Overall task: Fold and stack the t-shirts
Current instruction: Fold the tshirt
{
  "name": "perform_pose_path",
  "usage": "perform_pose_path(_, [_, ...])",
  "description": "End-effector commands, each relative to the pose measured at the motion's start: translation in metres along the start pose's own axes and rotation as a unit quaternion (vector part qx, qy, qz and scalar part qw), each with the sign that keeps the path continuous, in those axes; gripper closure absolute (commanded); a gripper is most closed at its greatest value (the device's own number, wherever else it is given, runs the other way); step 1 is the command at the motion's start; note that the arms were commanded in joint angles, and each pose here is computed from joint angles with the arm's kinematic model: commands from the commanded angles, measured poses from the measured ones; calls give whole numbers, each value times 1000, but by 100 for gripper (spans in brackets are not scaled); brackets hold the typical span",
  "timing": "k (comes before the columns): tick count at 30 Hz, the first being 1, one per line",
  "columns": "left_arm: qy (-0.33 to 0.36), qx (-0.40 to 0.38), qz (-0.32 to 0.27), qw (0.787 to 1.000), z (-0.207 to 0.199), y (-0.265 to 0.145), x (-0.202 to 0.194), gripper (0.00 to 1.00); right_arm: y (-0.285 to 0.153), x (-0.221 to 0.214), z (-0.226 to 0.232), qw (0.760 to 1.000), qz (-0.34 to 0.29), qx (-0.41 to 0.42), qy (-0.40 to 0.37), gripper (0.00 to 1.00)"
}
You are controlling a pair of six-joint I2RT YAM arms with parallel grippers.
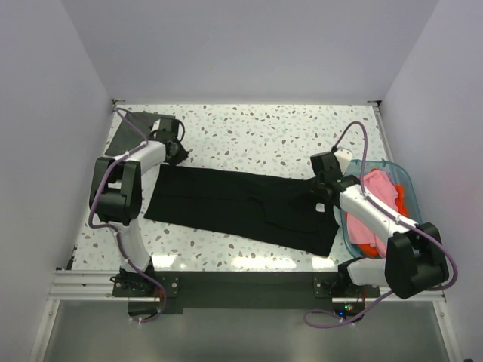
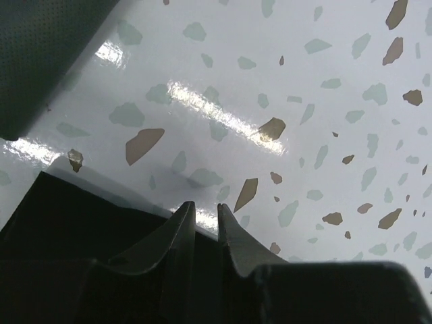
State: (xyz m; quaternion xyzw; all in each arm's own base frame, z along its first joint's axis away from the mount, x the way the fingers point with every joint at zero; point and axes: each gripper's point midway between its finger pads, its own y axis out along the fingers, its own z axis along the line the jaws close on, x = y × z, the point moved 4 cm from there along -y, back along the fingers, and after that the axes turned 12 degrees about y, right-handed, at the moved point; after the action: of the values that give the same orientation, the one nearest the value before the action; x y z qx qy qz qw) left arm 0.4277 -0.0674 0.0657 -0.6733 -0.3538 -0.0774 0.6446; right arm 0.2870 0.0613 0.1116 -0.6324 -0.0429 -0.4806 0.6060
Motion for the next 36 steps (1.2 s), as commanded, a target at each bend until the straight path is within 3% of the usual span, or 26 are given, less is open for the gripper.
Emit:
perform_pose_path(1, [6, -11, -24, 1000, -2, -4, 23, 76, -5, 2, -13, 1000, -16, -13, 3, 100])
perform_pose_path(4, [5, -26, -49, 998, -6, -20, 35, 74, -2, 0, -13, 1000, -14, -13, 0, 100])
perform_pose_path(9, [-24, 66, -80, 994, 36, -58, 53, 58, -3, 6, -7, 1000, -13, -10, -1, 100])
perform_pose_path(12, [-44, 113, -86, 989, 67, -70, 51, 55, -4, 11, -5, 1000, -18, -8, -5, 100])
perform_pose_path(19, [-19, 132, -55, 990, 90, -62, 33, 58, -2, 7, -7, 1000, -11, -7, -10, 100])
perform_pose_path(36, [19, 58, 4, 998, 74, -25, 5, 57, 2, 4, -3, 1000, -3, 2, -8, 100])
